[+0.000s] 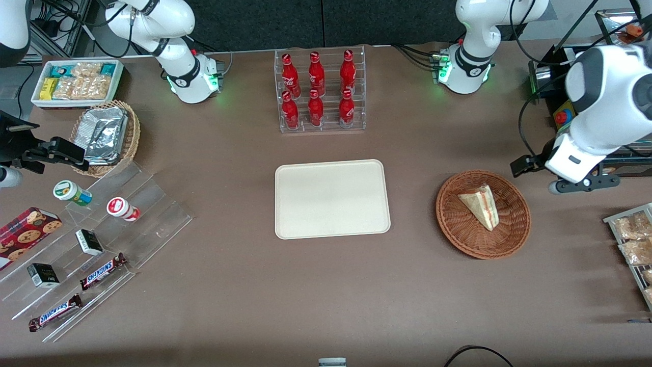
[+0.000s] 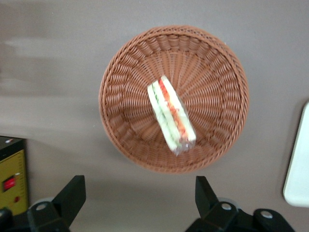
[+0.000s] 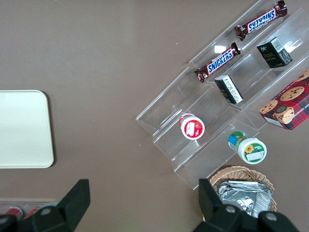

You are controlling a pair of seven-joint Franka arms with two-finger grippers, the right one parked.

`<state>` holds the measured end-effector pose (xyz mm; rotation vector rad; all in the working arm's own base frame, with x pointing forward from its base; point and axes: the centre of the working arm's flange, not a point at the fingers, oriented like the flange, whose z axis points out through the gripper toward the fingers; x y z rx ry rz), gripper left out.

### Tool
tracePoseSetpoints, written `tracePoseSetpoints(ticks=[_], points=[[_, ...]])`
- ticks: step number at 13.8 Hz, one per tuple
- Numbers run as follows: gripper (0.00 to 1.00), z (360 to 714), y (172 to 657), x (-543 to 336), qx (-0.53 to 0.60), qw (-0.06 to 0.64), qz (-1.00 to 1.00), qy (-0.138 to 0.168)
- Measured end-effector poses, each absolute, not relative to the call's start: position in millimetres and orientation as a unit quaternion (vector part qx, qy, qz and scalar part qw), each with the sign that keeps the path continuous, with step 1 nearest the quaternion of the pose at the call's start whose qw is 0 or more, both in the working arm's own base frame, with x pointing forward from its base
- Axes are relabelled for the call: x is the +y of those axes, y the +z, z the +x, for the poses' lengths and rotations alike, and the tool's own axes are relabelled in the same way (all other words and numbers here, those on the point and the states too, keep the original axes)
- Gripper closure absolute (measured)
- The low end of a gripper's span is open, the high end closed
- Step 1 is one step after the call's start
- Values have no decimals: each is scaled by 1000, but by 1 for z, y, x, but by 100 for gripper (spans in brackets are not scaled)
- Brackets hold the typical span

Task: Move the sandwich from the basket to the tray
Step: 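Move the left gripper over the wrapped sandwich in the wicker basket, then lower the left gripper and close it on the wrapped sandwich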

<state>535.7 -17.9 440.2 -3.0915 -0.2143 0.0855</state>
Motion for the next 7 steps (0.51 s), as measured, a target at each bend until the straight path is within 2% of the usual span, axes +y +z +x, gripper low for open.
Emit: tracePoseSetpoints(ticks=[4,7], points=[[0,534,408,-45,-132,18,-991,4],[0,534,389,-63,-163,14,-986,-2]])
